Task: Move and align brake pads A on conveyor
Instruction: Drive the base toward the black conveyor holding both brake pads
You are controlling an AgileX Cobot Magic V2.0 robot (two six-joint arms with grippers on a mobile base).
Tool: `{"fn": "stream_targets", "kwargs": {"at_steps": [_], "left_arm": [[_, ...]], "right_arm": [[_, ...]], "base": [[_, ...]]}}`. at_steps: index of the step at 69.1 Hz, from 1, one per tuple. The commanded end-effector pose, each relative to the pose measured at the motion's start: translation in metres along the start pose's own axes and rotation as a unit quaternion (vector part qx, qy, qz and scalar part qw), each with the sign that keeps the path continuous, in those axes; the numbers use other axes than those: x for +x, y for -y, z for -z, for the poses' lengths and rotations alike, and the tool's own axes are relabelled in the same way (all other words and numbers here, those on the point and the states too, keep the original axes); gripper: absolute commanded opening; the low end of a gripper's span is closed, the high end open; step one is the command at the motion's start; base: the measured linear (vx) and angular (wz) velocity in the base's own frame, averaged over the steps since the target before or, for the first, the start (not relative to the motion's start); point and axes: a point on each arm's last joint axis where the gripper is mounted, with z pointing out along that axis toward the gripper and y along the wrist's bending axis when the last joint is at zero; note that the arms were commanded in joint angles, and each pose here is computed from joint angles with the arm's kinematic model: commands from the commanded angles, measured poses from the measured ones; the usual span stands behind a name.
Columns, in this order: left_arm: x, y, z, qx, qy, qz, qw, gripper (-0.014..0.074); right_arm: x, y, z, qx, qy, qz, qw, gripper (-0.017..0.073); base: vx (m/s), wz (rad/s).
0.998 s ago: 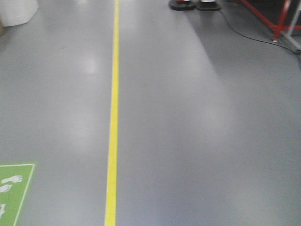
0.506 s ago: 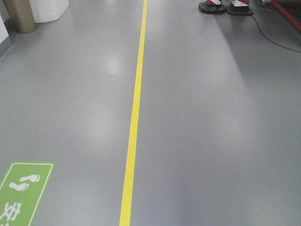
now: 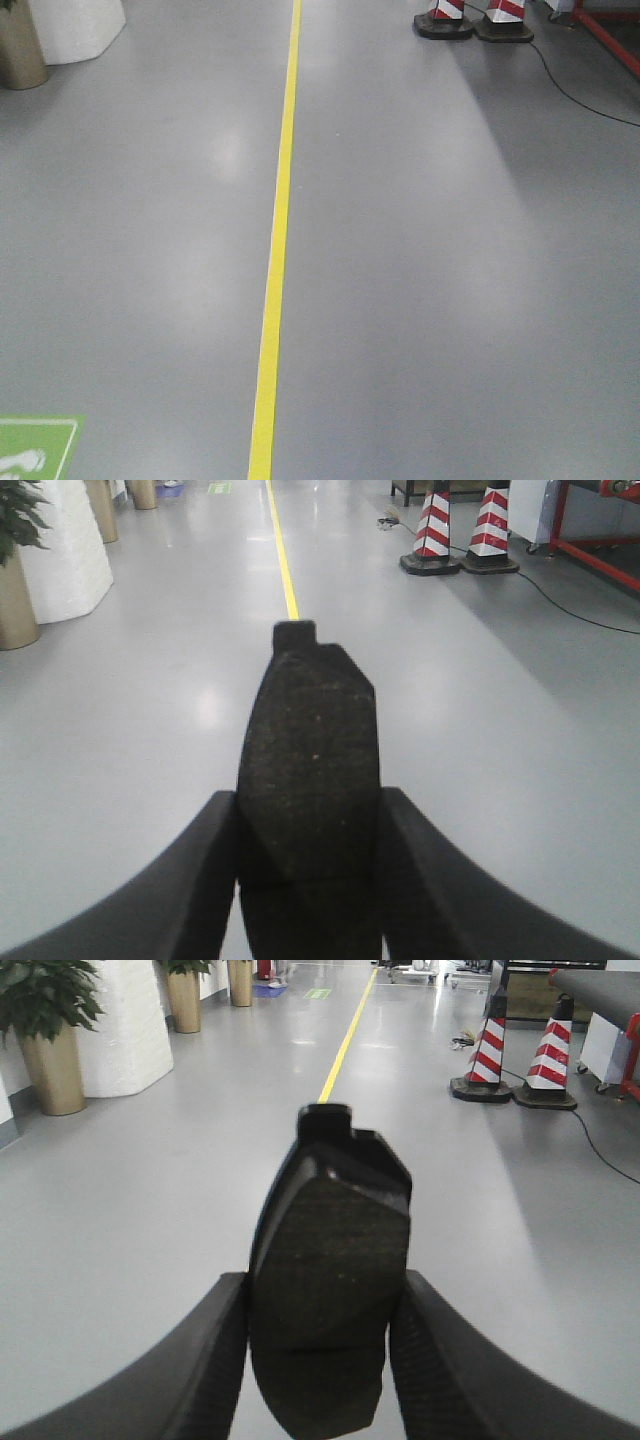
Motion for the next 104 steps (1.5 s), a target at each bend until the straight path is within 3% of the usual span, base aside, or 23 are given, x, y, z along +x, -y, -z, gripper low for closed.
{"fn": "stream_targets", "kwargs": {"at_steps": [1,104], "left_arm": [[-0.0161,0.0009,0.0032,0.005,0.057,0.004,0.998,-0.0006],[-0.0162,0.0009,0.0032,0.005,0.058,0.004,0.998,-0.0006]], "right_arm": [[-0.0173,0.0009,0.0028,0.004,0.057,0.008,0.998,-0.0008],[-0.0173,0.0009,0.0028,0.004,0.057,0.008,0.998,-0.0008]], "base": [[0.57,-0.12],[0.74,-0.02]]}}
